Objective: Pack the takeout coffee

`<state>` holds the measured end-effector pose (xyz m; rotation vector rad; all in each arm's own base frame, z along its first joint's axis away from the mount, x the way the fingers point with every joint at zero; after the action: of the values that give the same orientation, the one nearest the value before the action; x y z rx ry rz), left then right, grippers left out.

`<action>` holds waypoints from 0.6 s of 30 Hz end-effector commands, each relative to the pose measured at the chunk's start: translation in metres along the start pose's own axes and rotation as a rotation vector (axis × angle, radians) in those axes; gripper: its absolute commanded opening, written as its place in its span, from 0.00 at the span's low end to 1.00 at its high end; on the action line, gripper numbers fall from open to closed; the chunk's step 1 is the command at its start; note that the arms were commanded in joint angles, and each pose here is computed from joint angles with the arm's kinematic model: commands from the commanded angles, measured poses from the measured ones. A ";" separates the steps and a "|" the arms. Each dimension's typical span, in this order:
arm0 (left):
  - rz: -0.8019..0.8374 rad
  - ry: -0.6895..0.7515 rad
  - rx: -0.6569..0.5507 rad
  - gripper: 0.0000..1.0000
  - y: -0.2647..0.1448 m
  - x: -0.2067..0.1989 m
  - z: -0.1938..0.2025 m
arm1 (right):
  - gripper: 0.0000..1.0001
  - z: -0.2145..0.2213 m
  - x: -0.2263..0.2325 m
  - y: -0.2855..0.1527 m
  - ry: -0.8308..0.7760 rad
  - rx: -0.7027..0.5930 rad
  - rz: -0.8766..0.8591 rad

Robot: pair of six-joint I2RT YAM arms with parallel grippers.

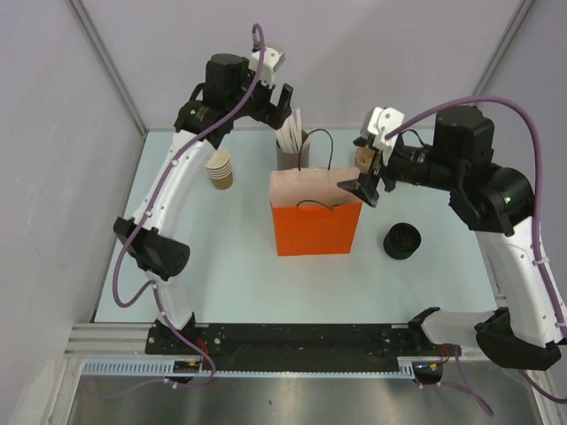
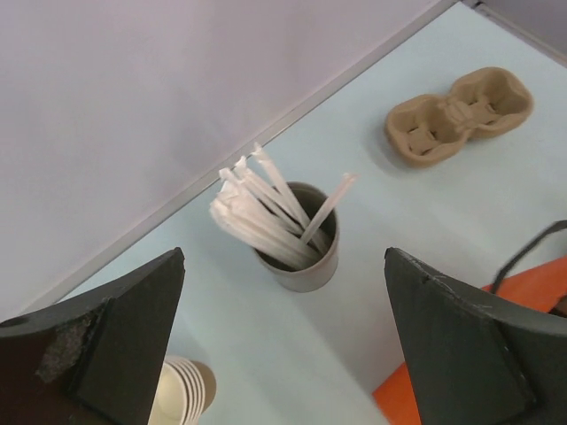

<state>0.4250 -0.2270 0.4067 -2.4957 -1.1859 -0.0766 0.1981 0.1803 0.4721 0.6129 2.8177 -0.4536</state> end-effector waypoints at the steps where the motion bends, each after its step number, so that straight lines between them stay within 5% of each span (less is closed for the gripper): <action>1: -0.027 -0.100 0.019 1.00 0.003 0.018 0.009 | 0.91 0.002 -0.028 -0.008 0.063 -0.034 0.129; 10: 0.002 -0.186 0.068 0.97 0.038 0.048 0.046 | 1.00 0.108 -0.092 -0.026 0.286 0.138 0.327; 18: 0.065 -0.283 0.053 0.85 0.066 0.070 0.081 | 1.00 0.127 -0.105 -0.061 0.425 0.129 0.399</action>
<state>0.5000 -0.1901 0.3074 -2.4132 -1.1977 0.3171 0.2929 0.0506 0.3802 1.4332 2.9080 -0.6191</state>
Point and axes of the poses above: each gripper's point midway between its finger pads, its own y axis out along the fingers, its own x axis along the line the jaws close on, z = x × y, the point moved 5 cm from there along -y, back along the fingers, and after that the axes turned 5 degrees about y, right-handed, at the moved point
